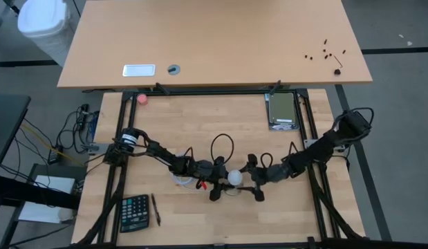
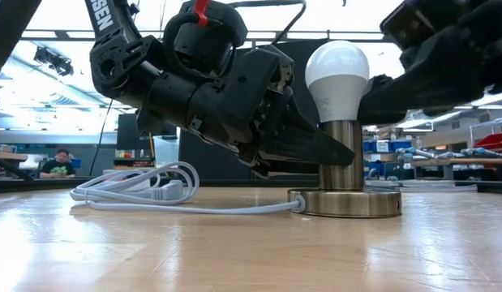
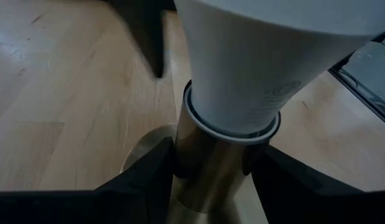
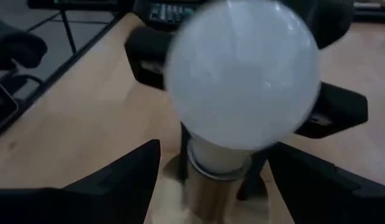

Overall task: Screw lightbulb
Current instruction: Insert the lightbulb into the lamp

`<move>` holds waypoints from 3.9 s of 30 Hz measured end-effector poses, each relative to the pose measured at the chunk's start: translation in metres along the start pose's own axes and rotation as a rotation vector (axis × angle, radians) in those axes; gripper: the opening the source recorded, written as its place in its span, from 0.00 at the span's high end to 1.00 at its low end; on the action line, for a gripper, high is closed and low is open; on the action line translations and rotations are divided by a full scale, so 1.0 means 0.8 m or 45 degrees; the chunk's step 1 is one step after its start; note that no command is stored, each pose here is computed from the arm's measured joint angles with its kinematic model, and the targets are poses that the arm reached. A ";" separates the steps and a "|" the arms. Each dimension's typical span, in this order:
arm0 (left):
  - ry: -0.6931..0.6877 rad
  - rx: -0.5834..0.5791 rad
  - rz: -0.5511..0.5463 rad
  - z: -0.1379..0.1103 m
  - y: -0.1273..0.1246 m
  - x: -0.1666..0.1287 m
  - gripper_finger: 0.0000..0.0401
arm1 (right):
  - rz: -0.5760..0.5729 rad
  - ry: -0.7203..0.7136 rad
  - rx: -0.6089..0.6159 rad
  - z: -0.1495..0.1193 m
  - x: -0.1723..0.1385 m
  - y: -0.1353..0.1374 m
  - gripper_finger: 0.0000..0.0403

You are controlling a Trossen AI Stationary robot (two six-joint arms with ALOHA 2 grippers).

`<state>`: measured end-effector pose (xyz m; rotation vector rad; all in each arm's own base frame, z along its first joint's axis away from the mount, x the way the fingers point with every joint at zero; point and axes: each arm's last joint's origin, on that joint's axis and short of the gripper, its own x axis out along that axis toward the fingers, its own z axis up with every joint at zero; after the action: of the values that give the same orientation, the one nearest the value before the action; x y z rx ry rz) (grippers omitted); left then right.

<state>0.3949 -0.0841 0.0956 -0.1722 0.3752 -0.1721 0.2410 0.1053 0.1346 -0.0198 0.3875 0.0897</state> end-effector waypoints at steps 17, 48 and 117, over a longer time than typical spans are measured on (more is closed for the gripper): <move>0.012 0.099 -0.070 0.000 -0.001 0.000 0.51 | 0.416 -0.187 -0.063 -0.017 -0.014 -0.068 0.24; 0.027 0.129 -0.216 -0.001 -0.006 0.000 0.51 | 0.617 -0.377 -0.128 -0.028 0.052 -0.059 0.24; 0.010 0.060 0.126 -0.001 0.006 0.000 0.51 | -0.047 -0.341 0.139 -0.052 0.016 0.027 0.59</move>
<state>0.3953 -0.0797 0.0942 -0.1062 0.3861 -0.0839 0.2349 0.1266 0.0912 0.0920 0.1237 0.0340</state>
